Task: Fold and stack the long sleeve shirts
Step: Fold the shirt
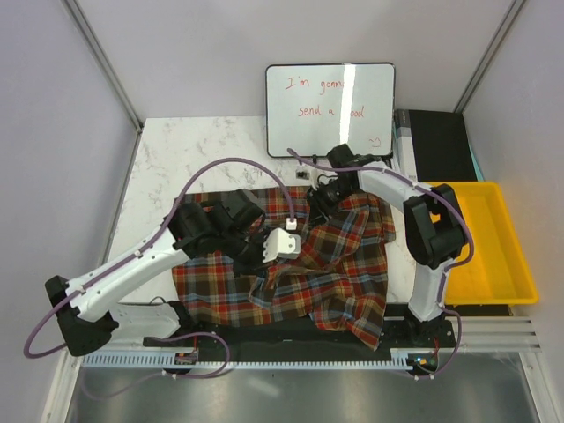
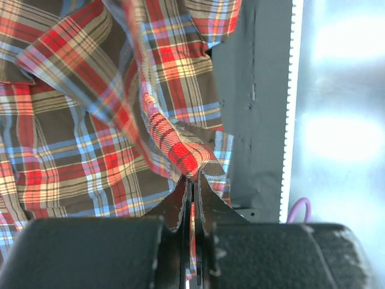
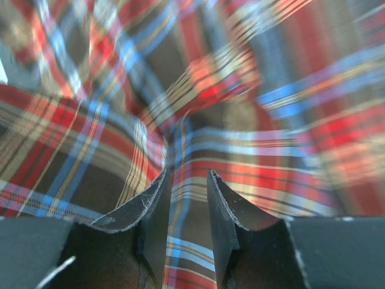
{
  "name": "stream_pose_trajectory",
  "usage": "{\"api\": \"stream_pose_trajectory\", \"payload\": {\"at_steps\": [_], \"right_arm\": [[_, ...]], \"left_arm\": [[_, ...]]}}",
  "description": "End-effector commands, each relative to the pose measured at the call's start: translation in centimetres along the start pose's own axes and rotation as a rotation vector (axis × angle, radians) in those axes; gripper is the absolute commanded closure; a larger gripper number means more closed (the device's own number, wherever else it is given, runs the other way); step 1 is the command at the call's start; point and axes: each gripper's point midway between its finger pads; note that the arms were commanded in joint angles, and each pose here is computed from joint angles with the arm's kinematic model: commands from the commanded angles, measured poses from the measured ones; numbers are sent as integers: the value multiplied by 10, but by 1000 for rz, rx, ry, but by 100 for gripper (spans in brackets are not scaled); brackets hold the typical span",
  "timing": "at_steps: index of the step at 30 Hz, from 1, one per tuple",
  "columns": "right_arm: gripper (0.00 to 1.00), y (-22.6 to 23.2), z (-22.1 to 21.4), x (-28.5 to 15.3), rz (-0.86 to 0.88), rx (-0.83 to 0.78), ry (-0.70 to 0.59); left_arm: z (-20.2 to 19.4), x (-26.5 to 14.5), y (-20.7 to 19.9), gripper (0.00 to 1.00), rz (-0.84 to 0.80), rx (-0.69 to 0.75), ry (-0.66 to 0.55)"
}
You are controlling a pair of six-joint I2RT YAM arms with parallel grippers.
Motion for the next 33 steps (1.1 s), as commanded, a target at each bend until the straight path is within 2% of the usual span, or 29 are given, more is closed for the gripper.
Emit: {"api": "stream_pose_trajectory", "payload": {"at_steps": [1,4,8,11,12,13,15,16,19,24,26,28,33], "right_arm": [[64,13,-53,23,87,-3,168],[66,13,-74,33,99,7,233],[65,27,-86,37,148,-26,278],[61,40,-79,28,199,-23,264],[57,38,-74,23,188,-26,254],[47,31,-60,16,158,-35,228],[38,7,-44,-6,70,-27,178],[30,-6,-27,-18,21,-44,144],[23,-45,-6,-52,-132,-43,120],[21,-67,-3,-89,-199,-23,128],[16,-67,-6,-96,-210,-18,128],[11,-66,-12,-96,-200,-18,130],[10,-67,-20,-87,-171,3,142]], "left_arm": [[31,-17,7,98,63,-8,-36],[54,-24,11,98,84,-5,-95],[61,-20,20,98,102,-17,-90],[57,-19,38,98,140,-125,-123],[49,-18,46,98,145,-180,-126],[42,-26,71,98,173,-273,-158],[32,-32,96,98,178,-363,-181],[25,-40,113,98,195,-416,-209],[8,-37,140,98,185,-500,-216],[-37,-19,172,98,169,-629,-173],[-56,-24,188,98,196,-688,-180],[-82,-26,204,98,207,-767,-178],[-124,-26,222,98,178,-917,-174]]}}
Point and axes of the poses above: each gripper's point midway between its finger pads, its own x axis out along the fingers, its own y axis along the line the jaws close on, z = x × y, and after that the axes turned 3 degrees about -x, right-handed
